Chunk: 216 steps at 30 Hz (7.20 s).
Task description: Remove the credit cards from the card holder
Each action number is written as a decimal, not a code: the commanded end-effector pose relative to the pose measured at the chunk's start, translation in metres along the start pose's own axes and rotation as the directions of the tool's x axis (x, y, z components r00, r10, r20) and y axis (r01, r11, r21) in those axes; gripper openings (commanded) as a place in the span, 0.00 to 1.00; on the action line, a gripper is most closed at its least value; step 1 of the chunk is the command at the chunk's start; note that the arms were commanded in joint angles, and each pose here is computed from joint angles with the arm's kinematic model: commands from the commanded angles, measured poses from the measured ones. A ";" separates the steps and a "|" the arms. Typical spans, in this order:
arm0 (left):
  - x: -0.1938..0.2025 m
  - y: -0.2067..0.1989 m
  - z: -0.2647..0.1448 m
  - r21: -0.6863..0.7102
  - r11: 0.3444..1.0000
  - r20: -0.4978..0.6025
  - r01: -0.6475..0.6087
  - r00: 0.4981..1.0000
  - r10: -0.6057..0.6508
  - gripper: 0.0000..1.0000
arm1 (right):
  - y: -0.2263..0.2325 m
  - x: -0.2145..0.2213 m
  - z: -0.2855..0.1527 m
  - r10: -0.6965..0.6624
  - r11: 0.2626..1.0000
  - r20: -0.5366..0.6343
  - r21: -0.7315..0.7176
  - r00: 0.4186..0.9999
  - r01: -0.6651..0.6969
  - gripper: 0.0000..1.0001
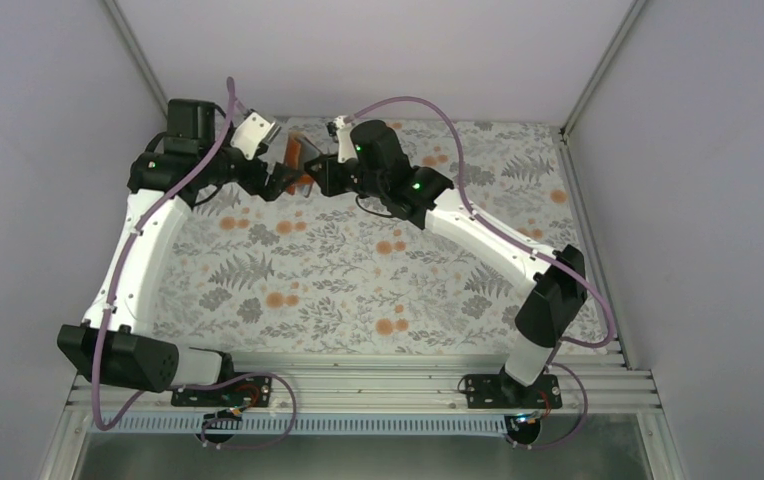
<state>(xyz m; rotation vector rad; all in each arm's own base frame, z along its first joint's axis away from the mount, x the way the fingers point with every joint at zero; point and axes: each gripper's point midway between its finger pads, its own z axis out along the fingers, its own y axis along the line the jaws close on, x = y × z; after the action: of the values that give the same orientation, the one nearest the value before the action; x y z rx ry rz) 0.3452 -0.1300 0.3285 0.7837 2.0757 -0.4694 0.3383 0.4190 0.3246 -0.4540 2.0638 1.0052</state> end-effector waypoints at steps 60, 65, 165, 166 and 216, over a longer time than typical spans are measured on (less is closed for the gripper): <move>-0.028 -0.045 -0.034 0.210 0.977 0.182 -0.036 0.983 -0.003 0.02 | 0.077 -0.023 -0.129 -0.328 0.878 0.239 -0.281 0.914 0.389 0.91; -0.029 -0.047 -0.034 0.218 0.975 0.186 -0.043 0.983 0.001 0.02 | 0.068 -0.017 -0.105 -0.324 0.902 0.194 -0.233 0.926 0.364 0.86; -0.021 -0.107 -0.058 0.421 0.874 0.248 -0.244 0.957 0.148 0.11 | 0.046 0.028 -0.133 -0.367 0.774 0.108 -0.516 0.924 0.368 0.04; -0.021 -0.100 -0.055 0.393 0.891 0.238 -0.228 0.961 0.141 0.17 | 0.042 0.028 -0.131 -0.355 0.791 0.095 -0.499 0.930 0.353 0.04; 0.004 -0.129 -0.046 0.622 0.772 0.231 -0.130 0.973 -0.022 0.18 | 0.071 0.041 -0.117 -0.397 0.719 0.069 -0.596 0.915 0.357 0.04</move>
<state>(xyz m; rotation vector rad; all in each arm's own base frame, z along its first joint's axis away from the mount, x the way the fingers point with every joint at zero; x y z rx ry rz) 0.2544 -0.1894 0.3403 1.0299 1.8004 -1.1140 0.2414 0.3659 0.3372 -1.0749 1.7852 1.3033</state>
